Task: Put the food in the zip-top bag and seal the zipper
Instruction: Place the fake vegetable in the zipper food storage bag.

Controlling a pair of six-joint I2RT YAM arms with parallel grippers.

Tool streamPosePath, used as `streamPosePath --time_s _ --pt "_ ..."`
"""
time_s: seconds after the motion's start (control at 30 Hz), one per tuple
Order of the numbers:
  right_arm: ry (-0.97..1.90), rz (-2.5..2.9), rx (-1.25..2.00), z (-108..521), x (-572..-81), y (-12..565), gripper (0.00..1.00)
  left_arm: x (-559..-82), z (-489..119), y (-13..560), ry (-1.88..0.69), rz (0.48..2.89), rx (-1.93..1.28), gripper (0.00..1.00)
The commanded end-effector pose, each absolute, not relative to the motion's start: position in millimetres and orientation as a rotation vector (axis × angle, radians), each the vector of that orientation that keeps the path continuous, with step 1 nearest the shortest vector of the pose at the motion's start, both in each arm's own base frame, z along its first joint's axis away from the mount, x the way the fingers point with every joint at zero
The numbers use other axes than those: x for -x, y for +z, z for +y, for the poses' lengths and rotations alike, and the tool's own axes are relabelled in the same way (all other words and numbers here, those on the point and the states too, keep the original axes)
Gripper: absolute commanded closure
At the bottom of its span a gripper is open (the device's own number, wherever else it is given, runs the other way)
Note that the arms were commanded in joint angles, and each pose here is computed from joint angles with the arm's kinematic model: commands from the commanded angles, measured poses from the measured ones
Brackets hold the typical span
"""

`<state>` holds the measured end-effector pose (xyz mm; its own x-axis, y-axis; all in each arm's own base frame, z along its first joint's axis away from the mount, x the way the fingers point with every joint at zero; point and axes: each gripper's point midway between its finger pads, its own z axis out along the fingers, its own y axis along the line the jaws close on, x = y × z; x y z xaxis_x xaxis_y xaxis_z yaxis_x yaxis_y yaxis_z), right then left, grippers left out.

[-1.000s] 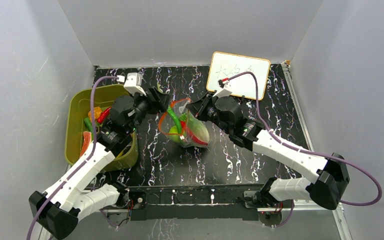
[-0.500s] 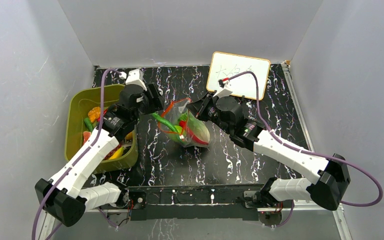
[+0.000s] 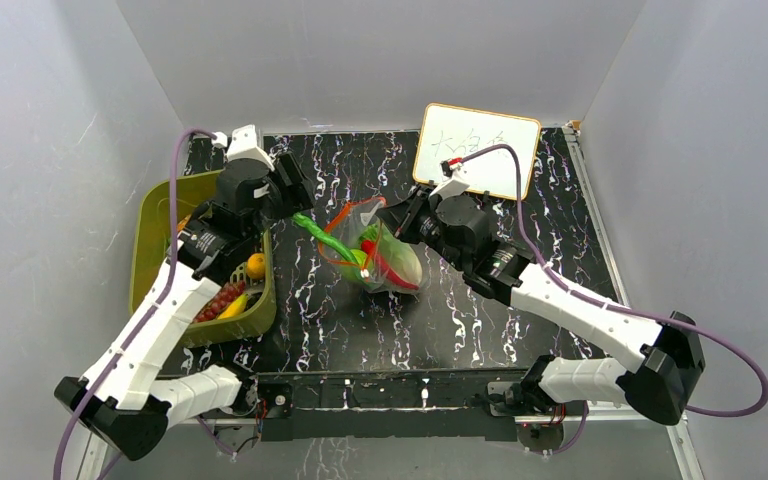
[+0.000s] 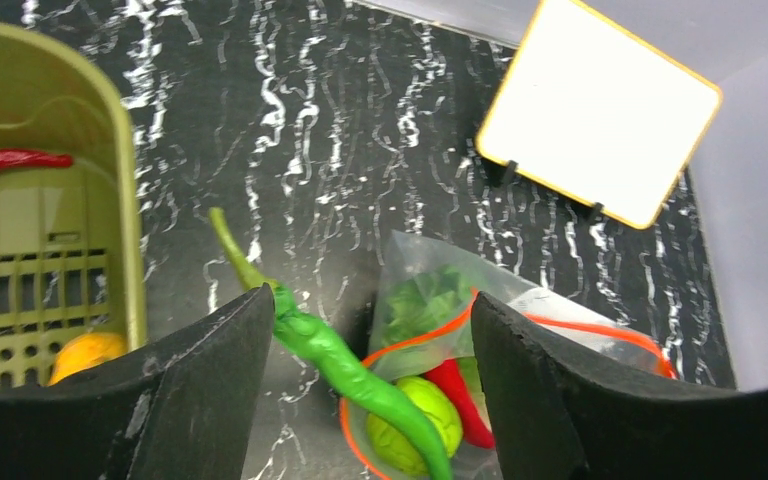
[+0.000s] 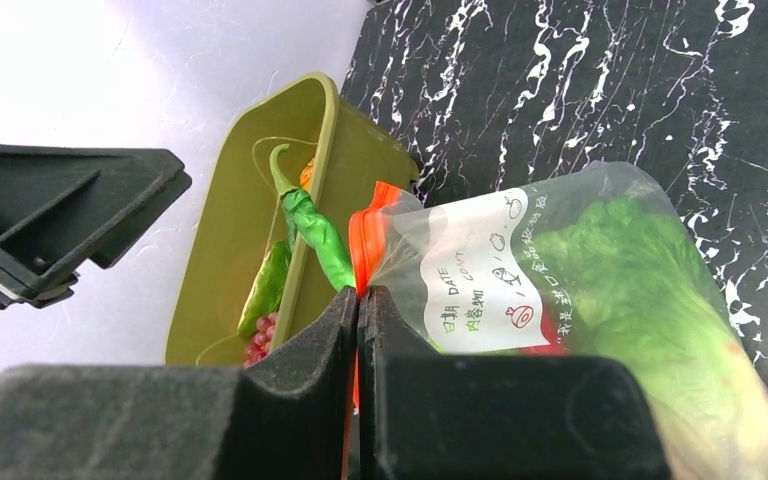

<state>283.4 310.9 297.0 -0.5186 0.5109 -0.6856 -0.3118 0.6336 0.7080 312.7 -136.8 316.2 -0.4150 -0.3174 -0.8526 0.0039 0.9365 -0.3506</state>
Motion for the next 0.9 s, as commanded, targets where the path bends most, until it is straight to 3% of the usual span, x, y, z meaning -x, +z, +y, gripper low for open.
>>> streamPosePath --time_s 0.0,0.3,0.57,0.77,0.87 --pt "1.111 1.671 -0.194 303 -284 350 1.0 -303 -105 300 -0.199 2.019 0.281 0.28" --pt "1.113 1.661 -0.193 299 -281 354 1.0 -319 -103 281 -0.378 2.068 0.399 0.3" --pt "1.12 1.655 -0.203 296 -279 352 1.0 -317 -99 267 -0.363 2.091 0.438 0.3" --pt "1.125 1.66 -0.193 297 -277 353 1.0 -321 -103 244 -0.408 2.106 0.485 0.42" --pt "1.126 1.664 -0.188 297 -277 353 1.0 -324 -101 232 -0.396 2.123 0.514 0.42"
